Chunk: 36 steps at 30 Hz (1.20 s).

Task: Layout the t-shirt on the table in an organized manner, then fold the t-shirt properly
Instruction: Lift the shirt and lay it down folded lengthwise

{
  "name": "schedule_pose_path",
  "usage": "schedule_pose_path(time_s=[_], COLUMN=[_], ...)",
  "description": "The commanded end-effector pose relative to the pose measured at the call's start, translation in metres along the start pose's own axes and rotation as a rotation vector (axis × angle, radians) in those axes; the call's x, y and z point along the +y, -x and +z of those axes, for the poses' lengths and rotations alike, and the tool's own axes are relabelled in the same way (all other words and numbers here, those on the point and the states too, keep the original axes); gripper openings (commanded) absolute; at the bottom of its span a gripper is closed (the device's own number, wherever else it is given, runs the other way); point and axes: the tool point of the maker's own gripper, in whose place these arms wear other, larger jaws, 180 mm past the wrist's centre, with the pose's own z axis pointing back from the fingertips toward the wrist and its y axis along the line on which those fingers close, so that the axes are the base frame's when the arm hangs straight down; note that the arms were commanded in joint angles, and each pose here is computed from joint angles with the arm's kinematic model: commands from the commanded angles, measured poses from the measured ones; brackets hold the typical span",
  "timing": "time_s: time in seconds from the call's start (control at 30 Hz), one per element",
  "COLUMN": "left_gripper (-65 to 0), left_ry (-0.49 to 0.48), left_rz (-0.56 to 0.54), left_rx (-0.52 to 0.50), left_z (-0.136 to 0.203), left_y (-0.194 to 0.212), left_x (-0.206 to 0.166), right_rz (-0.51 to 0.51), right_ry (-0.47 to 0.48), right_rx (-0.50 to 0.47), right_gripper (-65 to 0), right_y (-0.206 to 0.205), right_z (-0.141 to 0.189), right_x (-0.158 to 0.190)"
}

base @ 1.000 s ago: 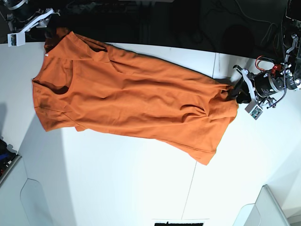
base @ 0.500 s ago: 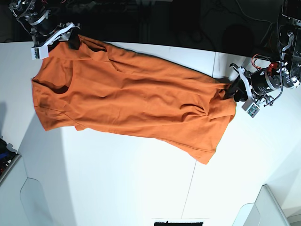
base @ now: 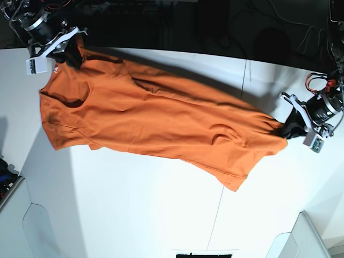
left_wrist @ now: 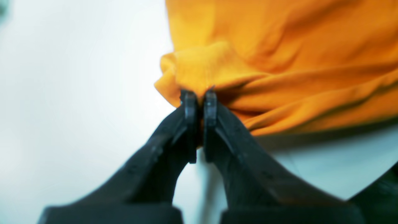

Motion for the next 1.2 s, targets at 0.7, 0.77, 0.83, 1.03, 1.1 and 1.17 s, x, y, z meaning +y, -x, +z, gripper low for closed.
schedule_pose_path(time_s=[0.7,0.77,0.83,1.03,1.1,1.17], left_gripper=[-65.0,-65.0,-65.0,-65.0,-62.0,-49.1], left_ry=[-0.119,-0.139,-0.143,-0.187,-0.18,-0.174], left_rz=[-0.05,-0.024,-0.009,0.103,0.154,0.197], left_rx=[-0.444,-0.404,-0.38,-0.29,-0.269,-0.246], left_z=[0.048,0.015,-0.016,-0.09,-0.106,-0.116], left_y=[-0.139,-0.133,-0.129,-0.123,-0.118,-0.11], left_x=[0.041,0.057,0.07,0.104,0.106,0.107], right_rz=[0.237,0.22,0.211,0.142,0.099,0.05], right_ry=[0.201,0.192,0.185,0.128,0.107,0.085], right_rx=[-0.465,-0.477,-0.471,-0.466,-0.453,-0.423], right_gripper=[-65.0,-65.0,-65.0,-65.0,-65.0,-60.4], right_y=[-0.153,-0.164,-0.175,-0.225,-0.235,-0.238], right_z=[0.043,0.021,-0.006,-0.079,-0.097,-0.115], right_x=[-0.04,-0.056,-0.07,-0.088,-0.093,-0.097])
